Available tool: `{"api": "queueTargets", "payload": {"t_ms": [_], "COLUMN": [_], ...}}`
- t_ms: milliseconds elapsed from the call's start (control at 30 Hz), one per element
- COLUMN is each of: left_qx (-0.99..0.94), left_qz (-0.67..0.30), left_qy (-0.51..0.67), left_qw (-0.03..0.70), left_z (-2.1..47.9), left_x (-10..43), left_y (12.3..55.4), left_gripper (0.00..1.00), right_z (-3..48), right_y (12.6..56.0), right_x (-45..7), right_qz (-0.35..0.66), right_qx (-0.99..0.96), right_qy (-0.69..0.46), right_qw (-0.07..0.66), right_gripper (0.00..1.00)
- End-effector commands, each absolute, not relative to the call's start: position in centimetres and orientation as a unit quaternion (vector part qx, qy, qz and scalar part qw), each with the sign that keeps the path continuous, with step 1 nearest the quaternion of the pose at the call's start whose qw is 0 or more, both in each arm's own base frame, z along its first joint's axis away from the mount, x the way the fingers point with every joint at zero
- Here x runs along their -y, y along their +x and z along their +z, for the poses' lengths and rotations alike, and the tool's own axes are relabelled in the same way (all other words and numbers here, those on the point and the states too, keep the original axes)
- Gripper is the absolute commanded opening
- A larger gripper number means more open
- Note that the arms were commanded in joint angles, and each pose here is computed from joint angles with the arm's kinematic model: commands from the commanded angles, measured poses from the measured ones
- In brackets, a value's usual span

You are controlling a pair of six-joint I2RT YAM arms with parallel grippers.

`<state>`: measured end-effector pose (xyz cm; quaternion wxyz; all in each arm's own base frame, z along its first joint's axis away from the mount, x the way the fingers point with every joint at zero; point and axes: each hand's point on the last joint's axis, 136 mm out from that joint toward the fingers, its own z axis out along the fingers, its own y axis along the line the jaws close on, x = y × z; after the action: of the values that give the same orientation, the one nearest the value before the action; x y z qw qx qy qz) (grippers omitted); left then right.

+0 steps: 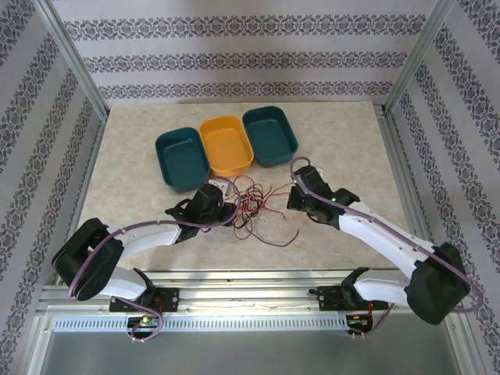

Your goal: Untangle the cables

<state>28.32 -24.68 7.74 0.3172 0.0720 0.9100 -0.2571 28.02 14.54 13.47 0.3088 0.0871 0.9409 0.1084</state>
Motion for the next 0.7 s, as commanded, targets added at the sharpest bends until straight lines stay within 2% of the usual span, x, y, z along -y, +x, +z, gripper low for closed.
{"api": "queueTargets", "payload": {"t_ms": [0, 300, 667], "left_qx": [-0.921, -0.924, -0.925], "left_qz": [-0.238, -0.237, -0.236], "left_qy": [0.061, 0.047, 0.041], "left_qw": [0.304, 0.295, 0.294], "left_z": [6.4, 5.7, 5.3], "left_x": [24.0, 23.8, 23.3], "left_y": [28.0, 28.2, 27.9], "left_gripper": [0.0, 0.0, 0.0], "right_z": [15.0, 19.2, 25.4], "right_y": [27.7, 27.2, 26.5], "right_x": [-12.6, -10.0, -6.0], "right_qz": [0.092, 0.08, 0.013], "right_qx": [-0.934, -0.919, -0.9], "right_qy": [0.097, 0.106, 0.105], "right_qw": [0.331, 0.371, 0.422], "right_gripper": [0.0, 0.0, 0.0]}}
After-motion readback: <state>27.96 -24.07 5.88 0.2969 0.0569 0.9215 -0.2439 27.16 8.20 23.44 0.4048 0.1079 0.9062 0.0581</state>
